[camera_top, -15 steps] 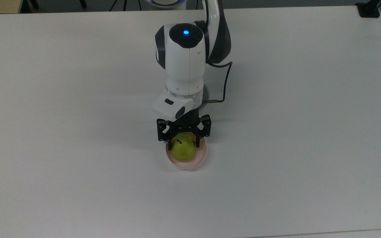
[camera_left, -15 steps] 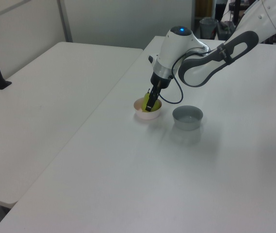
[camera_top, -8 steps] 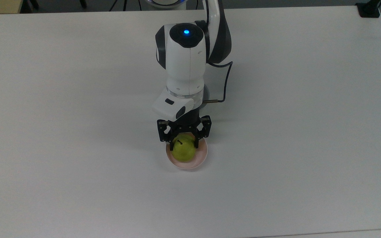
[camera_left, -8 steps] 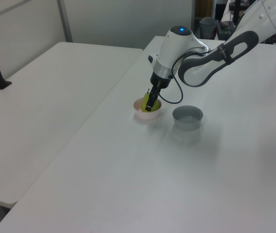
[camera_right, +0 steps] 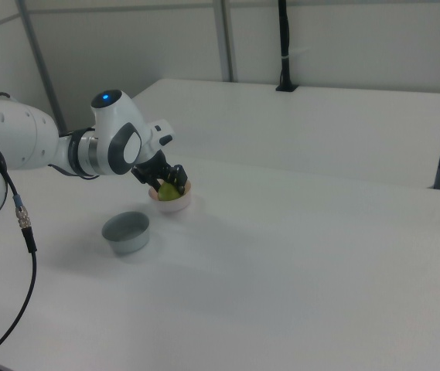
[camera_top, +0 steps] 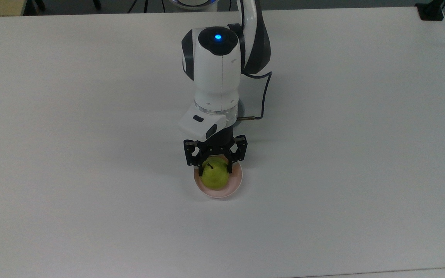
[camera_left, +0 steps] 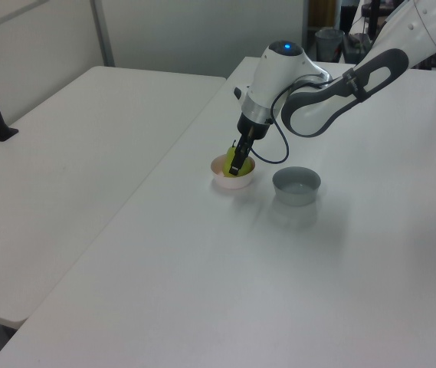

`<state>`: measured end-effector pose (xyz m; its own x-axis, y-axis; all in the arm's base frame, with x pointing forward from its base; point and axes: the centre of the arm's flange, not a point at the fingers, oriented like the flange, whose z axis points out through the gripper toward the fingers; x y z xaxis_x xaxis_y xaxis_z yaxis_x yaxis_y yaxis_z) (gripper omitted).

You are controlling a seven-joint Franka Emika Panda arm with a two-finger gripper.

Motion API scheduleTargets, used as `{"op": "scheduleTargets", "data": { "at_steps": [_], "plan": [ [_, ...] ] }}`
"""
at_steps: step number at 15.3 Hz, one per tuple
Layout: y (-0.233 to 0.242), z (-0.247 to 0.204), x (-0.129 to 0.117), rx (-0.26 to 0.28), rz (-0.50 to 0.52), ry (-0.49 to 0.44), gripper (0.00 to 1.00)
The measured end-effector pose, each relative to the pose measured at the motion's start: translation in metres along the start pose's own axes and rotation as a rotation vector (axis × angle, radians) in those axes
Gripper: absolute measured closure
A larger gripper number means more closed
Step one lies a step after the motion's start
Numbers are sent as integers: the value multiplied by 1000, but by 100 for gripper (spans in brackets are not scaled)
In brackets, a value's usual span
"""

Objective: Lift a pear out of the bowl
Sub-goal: 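Lift the pear out of the pink bowl and carry it aside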

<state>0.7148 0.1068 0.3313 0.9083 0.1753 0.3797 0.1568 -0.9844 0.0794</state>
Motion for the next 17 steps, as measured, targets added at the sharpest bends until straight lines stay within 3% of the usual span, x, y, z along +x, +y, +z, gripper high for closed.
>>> {"op": "scheduleTargets", "data": {
  "at_steps": [10, 17],
  "plan": [
    [4, -38, 18, -2, 13, 59, 27],
    [15, -92, 25, -13, 32, 29, 27]
  ]
}}
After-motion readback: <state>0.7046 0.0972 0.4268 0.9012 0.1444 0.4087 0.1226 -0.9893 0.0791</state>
